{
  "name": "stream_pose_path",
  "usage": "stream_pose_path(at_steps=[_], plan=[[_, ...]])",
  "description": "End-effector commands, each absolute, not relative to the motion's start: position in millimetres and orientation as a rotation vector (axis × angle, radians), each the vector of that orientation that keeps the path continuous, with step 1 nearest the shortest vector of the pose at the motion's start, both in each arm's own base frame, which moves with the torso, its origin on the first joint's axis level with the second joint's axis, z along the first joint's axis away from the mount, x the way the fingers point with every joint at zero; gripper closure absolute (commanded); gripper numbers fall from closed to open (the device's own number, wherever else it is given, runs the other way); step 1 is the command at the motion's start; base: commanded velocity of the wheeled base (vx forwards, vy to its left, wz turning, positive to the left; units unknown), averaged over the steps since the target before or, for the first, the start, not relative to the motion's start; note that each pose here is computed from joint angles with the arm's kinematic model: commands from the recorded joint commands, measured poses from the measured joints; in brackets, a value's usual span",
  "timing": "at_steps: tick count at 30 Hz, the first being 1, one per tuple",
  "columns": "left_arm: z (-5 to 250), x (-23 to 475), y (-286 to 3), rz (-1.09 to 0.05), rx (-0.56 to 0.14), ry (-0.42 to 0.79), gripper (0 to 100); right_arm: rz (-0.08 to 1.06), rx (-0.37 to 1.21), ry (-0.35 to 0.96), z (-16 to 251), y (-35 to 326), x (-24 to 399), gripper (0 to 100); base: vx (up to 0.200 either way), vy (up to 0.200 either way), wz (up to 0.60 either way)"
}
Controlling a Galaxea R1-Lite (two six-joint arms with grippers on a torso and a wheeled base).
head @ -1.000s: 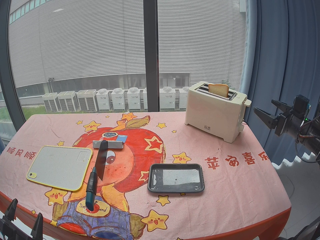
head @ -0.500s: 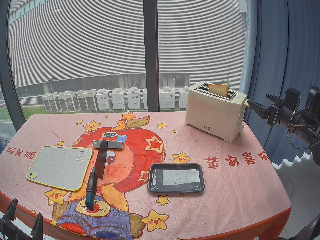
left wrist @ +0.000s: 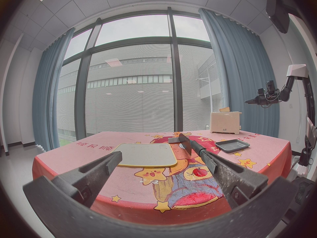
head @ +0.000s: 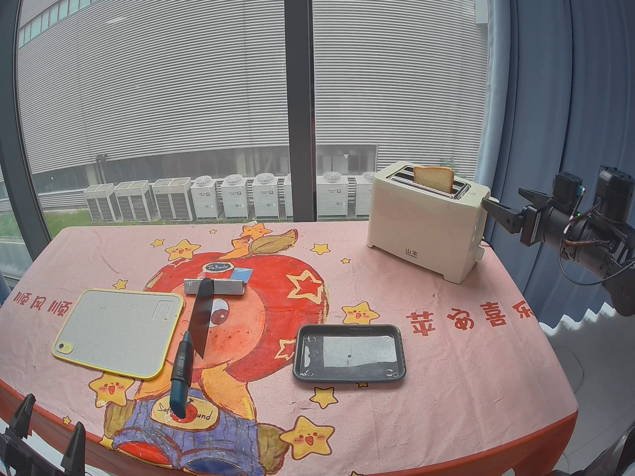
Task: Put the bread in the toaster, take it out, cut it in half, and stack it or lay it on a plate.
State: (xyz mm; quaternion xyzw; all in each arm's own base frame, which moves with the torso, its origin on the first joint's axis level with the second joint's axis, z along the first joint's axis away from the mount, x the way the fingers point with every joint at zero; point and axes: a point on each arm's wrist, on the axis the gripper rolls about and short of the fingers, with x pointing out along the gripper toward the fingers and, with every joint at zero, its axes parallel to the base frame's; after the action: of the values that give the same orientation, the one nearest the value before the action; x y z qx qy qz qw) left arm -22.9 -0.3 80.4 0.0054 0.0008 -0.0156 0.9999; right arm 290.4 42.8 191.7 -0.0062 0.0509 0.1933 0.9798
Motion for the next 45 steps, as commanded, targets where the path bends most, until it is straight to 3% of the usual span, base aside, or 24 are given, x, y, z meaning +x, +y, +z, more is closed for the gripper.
stream_pose_path(at_steps=[1, 21, 45], plan=[[75.2, -22.8, -0.3, -0.031, 0.011, 0.003, 0, 0.397, -0.019, 0.124, 187.7, 46.0, 298.9, 0, 0.0, 0.0, 0.0], [75.2, -22.8, -0.3, -0.031, 0.011, 0.003, 0, 0.389, -0.048, 0.138, 173.1, 46.1, 342.5, 0, 0.0, 0.0, 0.0], [75.2, -22.8, -0.3, -0.031, 0.011, 0.003, 0, 0.408, -0.053, 0.103, 186.9, 58.2, 379.7, 0, 0.0, 0.0, 0.0]])
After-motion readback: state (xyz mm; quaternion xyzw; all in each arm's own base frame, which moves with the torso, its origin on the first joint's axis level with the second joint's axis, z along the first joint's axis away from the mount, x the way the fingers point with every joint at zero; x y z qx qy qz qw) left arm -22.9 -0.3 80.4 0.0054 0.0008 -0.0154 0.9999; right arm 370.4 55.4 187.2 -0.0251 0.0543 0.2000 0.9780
